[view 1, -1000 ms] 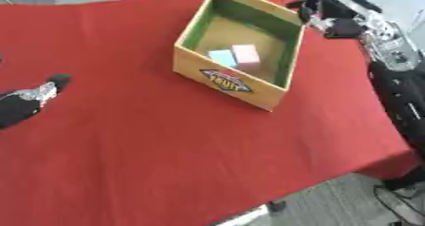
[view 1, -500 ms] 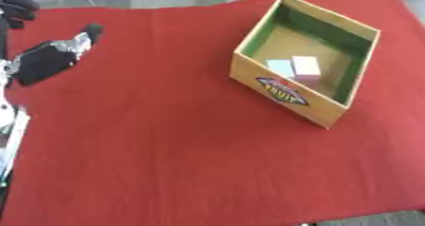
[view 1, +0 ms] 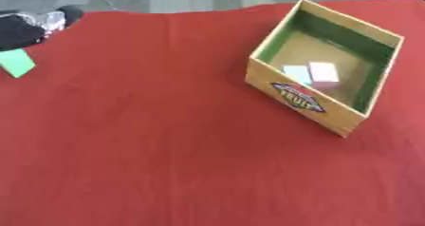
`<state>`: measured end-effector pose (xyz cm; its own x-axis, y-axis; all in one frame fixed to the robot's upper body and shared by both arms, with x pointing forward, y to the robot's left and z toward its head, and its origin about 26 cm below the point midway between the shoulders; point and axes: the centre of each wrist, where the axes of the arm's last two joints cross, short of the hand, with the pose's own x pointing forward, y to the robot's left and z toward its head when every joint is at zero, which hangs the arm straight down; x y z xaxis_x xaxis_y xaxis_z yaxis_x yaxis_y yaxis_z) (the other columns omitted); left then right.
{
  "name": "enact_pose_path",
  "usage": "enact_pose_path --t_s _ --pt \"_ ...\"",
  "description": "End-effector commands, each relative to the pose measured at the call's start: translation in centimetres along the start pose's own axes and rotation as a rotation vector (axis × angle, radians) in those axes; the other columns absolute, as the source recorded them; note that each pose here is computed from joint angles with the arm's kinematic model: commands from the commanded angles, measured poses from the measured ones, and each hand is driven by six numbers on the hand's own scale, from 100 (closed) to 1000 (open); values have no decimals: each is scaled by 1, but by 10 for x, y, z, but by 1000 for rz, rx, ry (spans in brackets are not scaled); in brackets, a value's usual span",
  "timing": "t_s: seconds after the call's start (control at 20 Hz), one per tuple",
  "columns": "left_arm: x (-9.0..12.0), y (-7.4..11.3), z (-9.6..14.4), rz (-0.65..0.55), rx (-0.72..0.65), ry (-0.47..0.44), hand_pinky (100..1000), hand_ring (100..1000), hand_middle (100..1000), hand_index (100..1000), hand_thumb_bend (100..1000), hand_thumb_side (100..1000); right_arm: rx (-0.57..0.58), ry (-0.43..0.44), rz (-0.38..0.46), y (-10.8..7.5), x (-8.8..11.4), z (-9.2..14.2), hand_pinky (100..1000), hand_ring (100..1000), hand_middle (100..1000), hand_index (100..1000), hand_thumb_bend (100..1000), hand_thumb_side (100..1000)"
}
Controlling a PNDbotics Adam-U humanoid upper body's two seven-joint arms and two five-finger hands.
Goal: Pick up the objects with one hand, pass them to the other hand, and then place them into the box on the other side of the table.
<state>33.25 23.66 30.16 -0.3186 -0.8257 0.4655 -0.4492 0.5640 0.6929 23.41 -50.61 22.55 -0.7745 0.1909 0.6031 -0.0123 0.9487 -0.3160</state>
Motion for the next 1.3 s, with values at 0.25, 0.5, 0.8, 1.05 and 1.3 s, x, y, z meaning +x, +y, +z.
enact_pose_path --t_s 0.25,0.5,0.8,1.05,1.3 --pt "-13 43 -17 -107 -78 12 772 711 635 838 877 203 -11 15 56 -6 9 9 887 1000 875 1000 100 470" --pt "-31 55 -34 -136 -201 62 782 726 644 837 916 173 -8 39 52 -8 8 13 889 1000 872 1000 100 470" --pt "-56 64 -63 -199 -344 160 793 744 663 850 955 192 20 61 50 -6 3 18 890 1000 868 1000 100 470" --pt "-84 74 -82 -289 -385 289 799 756 681 822 981 206 23 79 71 -4 0 29 890 1000 864 1000 100 470" --pt "-112 76 -93 -348 -406 447 806 774 709 813 991 234 27 81 85 -2 -2 33 890 1000 858 1000 100 470"
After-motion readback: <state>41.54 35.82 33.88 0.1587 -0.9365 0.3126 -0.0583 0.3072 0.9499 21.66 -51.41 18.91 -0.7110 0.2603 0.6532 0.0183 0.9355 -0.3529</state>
